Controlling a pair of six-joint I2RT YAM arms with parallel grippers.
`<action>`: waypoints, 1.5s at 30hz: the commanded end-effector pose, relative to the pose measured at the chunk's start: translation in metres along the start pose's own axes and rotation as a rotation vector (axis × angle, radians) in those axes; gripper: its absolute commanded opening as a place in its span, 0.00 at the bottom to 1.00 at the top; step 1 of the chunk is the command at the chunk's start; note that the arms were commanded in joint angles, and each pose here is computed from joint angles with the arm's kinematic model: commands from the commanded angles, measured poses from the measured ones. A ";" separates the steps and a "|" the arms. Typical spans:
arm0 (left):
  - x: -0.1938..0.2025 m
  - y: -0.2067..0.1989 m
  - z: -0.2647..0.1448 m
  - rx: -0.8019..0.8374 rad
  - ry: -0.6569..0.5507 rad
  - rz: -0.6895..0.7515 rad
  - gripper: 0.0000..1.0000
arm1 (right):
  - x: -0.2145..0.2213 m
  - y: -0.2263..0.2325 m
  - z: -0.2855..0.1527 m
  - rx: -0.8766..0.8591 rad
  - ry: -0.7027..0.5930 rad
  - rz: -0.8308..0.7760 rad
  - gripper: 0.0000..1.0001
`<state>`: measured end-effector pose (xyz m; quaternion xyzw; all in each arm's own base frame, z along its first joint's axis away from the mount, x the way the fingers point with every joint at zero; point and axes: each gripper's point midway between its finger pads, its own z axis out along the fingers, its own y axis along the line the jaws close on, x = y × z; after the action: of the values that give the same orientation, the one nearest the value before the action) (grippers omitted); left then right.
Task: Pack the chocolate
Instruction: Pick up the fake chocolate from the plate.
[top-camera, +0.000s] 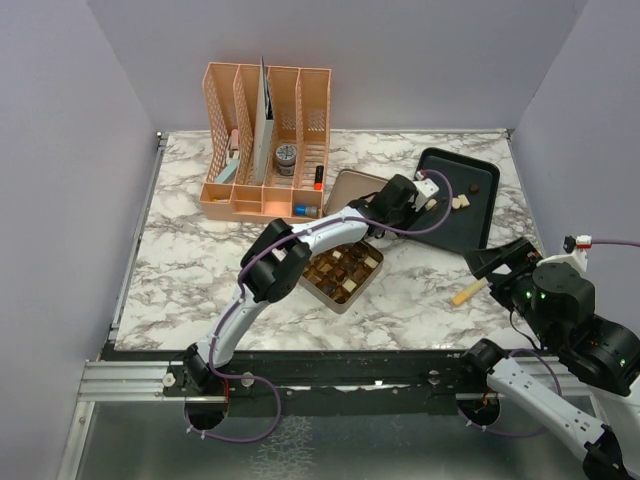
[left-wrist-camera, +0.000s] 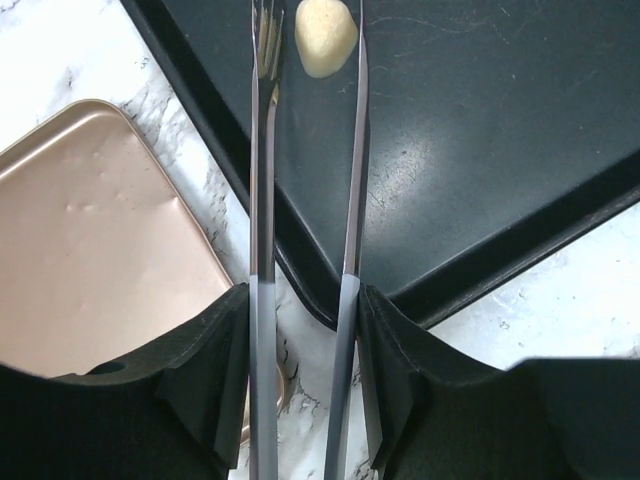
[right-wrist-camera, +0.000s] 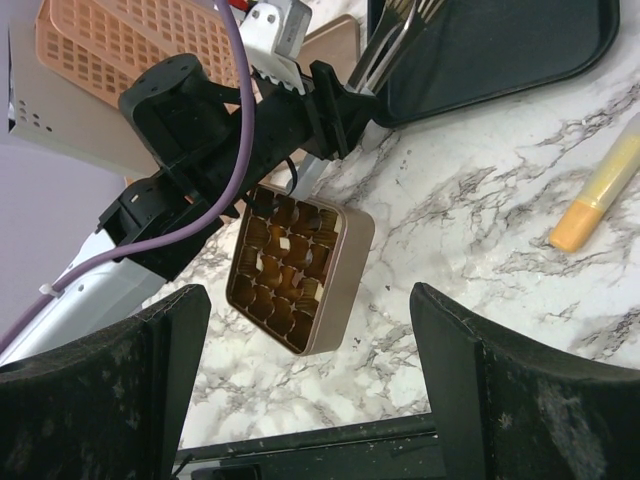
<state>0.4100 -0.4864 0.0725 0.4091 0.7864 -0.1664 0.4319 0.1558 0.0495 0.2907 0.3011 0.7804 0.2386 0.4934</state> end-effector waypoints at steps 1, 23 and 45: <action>-0.012 -0.001 -0.001 0.002 -0.024 -0.006 0.45 | -0.009 -0.004 -0.004 0.018 -0.036 0.018 0.86; -0.062 0.001 -0.061 0.007 -0.099 -0.101 0.32 | -0.003 -0.008 -0.003 0.009 -0.025 0.030 0.86; -0.019 0.027 -0.204 -0.130 0.052 -0.332 0.30 | 0.016 -0.017 0.011 0.032 0.010 0.026 0.86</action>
<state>0.3459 -0.3794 0.1858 0.2755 0.8560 -0.1749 0.4010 0.1549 0.0498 0.2699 0.3105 0.7857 0.2333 0.4815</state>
